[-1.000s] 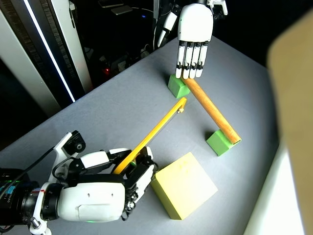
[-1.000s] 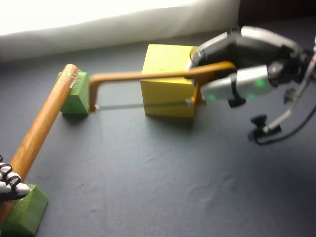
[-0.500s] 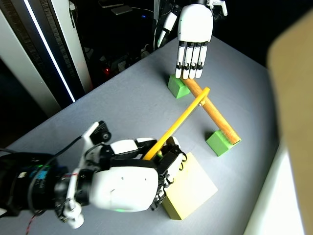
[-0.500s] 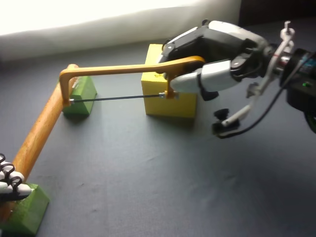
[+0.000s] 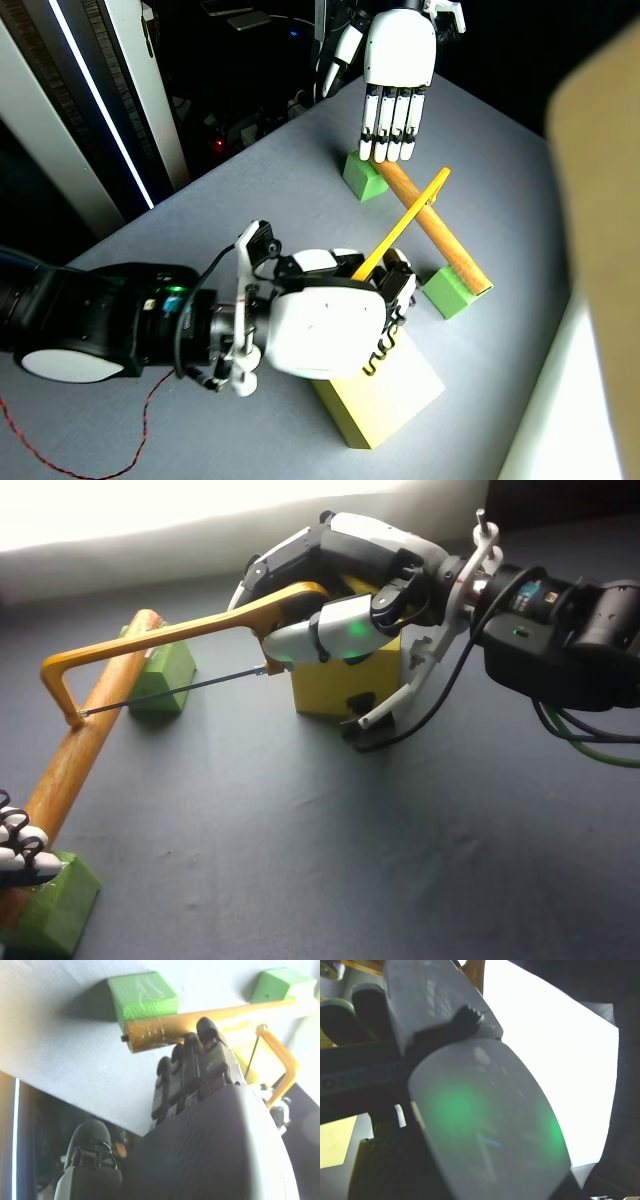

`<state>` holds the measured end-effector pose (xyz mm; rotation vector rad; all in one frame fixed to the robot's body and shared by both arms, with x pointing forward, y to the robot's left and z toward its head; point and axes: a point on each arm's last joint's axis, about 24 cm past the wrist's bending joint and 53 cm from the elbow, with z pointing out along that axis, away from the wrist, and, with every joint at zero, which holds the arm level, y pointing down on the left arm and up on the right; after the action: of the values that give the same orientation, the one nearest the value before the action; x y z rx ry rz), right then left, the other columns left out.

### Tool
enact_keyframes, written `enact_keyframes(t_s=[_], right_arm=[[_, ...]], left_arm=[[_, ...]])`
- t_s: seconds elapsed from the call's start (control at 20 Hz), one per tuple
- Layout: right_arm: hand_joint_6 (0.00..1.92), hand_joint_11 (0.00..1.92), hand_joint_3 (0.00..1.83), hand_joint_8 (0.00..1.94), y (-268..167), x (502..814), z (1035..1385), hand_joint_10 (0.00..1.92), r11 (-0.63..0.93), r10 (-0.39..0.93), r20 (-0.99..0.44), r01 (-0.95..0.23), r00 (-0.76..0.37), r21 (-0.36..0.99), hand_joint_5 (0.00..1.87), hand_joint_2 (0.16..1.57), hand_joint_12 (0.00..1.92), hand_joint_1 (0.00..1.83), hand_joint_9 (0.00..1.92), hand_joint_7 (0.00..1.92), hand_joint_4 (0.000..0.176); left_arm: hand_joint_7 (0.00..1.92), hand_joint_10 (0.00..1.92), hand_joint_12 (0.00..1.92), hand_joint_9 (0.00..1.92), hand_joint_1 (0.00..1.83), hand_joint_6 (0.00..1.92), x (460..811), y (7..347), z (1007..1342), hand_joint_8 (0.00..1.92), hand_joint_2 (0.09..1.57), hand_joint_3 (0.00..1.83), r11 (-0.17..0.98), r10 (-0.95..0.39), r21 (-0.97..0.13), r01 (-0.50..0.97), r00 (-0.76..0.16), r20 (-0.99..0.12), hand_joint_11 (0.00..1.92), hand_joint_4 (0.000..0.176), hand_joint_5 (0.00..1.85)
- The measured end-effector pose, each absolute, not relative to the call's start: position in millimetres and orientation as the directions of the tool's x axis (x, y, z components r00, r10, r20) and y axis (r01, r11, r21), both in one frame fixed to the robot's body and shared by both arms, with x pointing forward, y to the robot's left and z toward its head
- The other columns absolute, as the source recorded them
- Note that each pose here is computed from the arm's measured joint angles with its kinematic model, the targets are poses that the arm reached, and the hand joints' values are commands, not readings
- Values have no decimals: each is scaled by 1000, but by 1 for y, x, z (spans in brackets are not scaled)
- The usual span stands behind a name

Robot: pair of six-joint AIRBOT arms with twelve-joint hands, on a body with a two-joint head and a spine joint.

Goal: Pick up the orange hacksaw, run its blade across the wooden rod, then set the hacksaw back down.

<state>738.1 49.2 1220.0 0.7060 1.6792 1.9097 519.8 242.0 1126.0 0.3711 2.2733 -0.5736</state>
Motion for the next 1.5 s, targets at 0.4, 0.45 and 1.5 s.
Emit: enact_keyframes(t_s=[0.4, 0.45, 1.5], right_arm=[[776, 801, 0, 952, 68, 733, 1208, 1339, -63, 658, 30, -16, -752, 998, 930, 1109, 1499, 1385, 941, 1040, 0], [776, 802, 0, 951, 72, 732, 1209, 1335, -56, 655, 24, -17, -755, 998, 928, 1108, 1497, 1385, 945, 1040, 0], [810, 764, 1, 1003, 159, 720, 1206, 1376, -20, 600, 17, 7, -800, 1000, 906, 1121, 1525, 1380, 915, 1011, 0]], left_arm=[[125, 0, 321, 131, 0, 0, 520, 242, 1126, 0, 1224, 0, 858, 89, -290, 425, -677, -730, 0, 0, 109], [147, 3, 362, 147, 0, 3, 520, 242, 1126, 4, 1224, 0, 858, 90, -289, 425, -677, -730, 0, 0, 128], [139, 5, 328, 149, 0, 3, 521, 239, 1124, 3, 1224, 1, 852, 90, -298, 431, -680, -727, 0, 0, 106]])
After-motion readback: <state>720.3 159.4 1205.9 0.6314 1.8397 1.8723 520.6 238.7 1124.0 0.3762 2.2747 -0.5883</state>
